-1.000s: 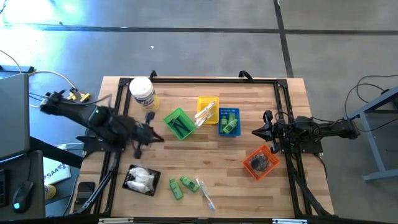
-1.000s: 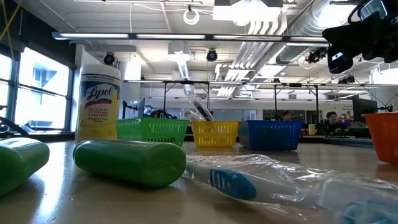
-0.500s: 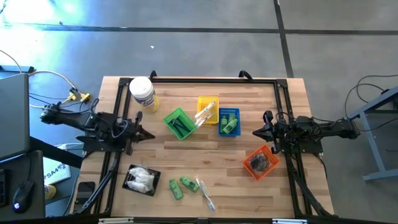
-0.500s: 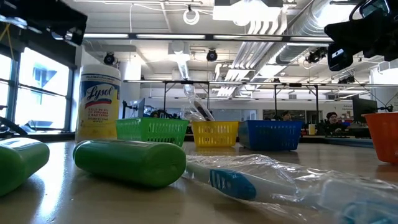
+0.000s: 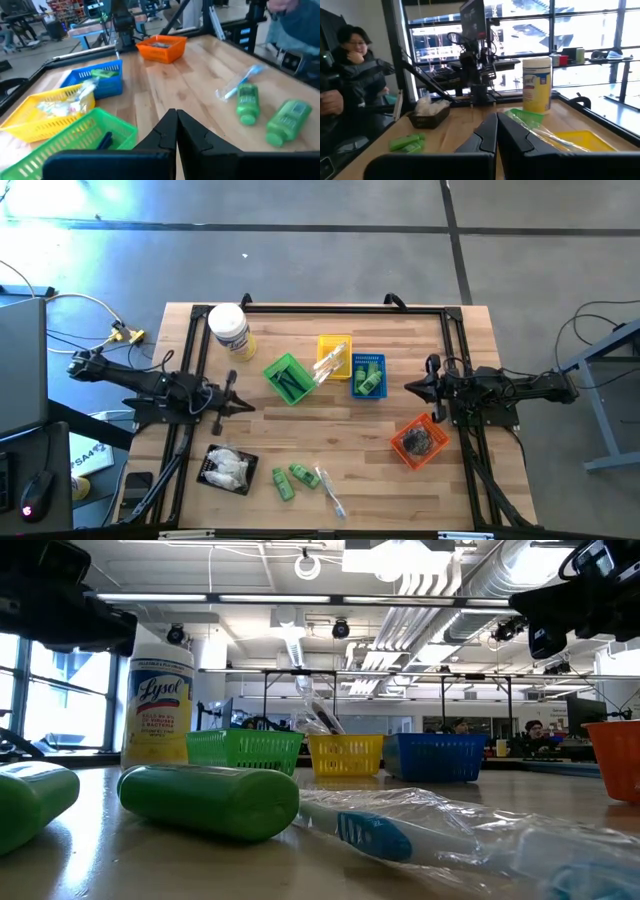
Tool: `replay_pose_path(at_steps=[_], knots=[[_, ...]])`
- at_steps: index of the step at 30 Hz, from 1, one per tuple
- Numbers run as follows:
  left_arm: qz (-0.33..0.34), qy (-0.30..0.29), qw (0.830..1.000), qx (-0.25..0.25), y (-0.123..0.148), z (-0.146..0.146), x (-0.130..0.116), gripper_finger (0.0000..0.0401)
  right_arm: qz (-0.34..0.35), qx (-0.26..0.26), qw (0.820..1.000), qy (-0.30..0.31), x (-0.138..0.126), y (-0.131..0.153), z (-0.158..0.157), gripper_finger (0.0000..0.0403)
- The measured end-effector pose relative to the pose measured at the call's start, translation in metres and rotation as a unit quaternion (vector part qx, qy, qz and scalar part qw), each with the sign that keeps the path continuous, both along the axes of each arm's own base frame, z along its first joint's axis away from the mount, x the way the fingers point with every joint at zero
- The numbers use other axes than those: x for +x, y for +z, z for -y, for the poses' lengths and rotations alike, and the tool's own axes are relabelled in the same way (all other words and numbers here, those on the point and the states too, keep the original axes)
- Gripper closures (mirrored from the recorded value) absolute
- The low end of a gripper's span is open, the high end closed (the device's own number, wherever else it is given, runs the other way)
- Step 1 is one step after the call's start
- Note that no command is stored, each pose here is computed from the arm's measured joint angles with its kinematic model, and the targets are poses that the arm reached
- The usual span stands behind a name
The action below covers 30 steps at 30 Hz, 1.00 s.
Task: Pick & Place Travel size toiletries
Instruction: Put the green shampoo into the blue basket
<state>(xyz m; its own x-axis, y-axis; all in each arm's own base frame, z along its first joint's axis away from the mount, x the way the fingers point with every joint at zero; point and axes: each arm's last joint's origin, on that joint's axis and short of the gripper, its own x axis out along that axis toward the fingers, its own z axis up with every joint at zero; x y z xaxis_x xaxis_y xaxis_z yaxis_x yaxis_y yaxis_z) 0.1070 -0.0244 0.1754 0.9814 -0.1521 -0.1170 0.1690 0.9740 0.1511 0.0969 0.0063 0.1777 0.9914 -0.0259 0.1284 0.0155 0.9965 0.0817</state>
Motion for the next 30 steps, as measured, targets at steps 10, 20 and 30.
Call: replay_pose_path(at_steps=[10, 20, 30], knots=[[0.005, 0.024, 1.0, -0.002, -0.016, -0.002, -0.001, 0.0401, -0.011, 0.004, 1.0, -0.002, 0.0, -0.002, 0.0, 0.0401], [-0.003, 0.035, 0.999, -0.016, -0.018, -0.002, -0.001, 0.0401, -0.005, 0.017, 1.0, 0.0, 0.0, -0.001, 0.0, 0.0401], [-0.002, 0.058, 0.998, -0.015, -0.018, -0.004, -0.001, 0.0401, -0.012, 0.06, 0.998, -0.019, 0.004, 0.004, 0.001, 0.0401]])
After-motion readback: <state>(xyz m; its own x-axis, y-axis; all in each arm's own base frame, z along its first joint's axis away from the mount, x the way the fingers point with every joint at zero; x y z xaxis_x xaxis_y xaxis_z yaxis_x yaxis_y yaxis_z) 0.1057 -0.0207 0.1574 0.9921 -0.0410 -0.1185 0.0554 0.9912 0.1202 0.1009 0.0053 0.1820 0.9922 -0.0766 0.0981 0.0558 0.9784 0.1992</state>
